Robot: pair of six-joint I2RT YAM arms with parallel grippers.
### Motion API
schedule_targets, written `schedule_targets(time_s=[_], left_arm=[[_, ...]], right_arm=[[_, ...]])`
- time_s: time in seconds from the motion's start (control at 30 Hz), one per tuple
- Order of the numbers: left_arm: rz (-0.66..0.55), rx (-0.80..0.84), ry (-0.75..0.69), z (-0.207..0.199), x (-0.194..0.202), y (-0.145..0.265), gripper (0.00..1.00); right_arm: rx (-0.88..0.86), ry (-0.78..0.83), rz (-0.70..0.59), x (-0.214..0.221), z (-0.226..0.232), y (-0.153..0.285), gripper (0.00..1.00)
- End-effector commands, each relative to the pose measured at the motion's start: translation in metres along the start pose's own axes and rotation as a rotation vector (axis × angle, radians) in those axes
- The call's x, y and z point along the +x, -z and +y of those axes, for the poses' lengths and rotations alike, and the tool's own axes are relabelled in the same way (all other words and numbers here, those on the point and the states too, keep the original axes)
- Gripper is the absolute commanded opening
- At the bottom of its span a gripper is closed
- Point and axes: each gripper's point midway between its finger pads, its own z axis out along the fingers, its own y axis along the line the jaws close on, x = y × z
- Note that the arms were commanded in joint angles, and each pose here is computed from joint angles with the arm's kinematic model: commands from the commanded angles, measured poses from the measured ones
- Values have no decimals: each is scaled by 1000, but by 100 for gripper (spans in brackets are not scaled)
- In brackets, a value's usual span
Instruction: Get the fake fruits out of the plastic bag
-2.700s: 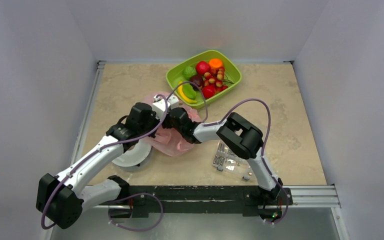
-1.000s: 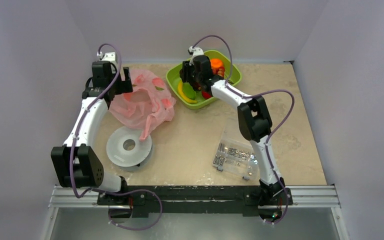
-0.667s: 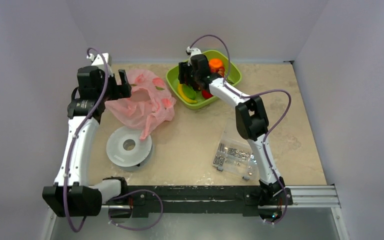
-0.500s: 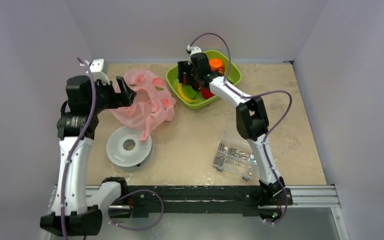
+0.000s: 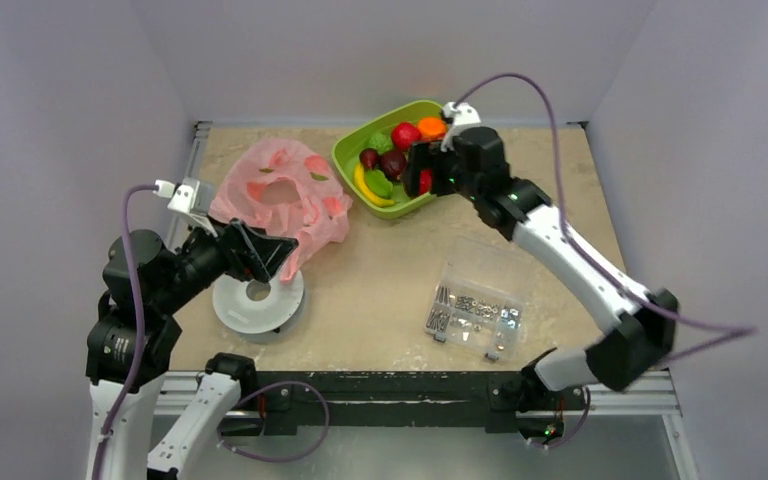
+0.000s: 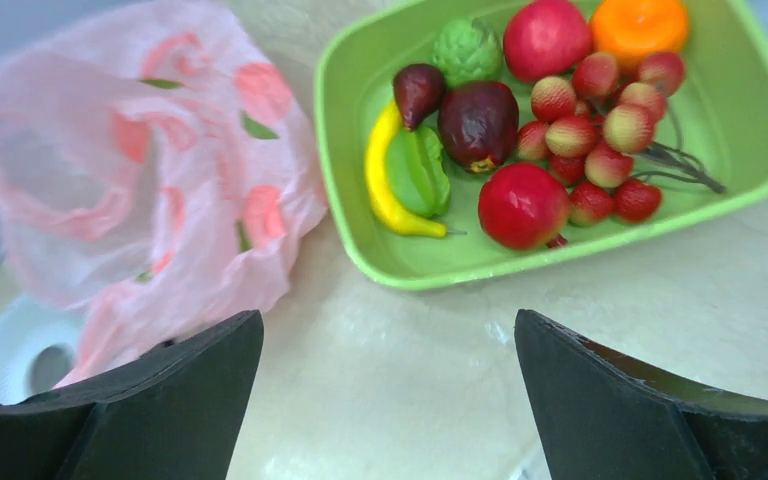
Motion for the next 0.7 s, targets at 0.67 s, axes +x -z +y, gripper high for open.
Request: schedule_targets(time_s=[0.67], left_arm=[[-255,-140,-44,-5,-32,70,85]], right_arm=[[105,-157,-618,-38,-67,322,99]])
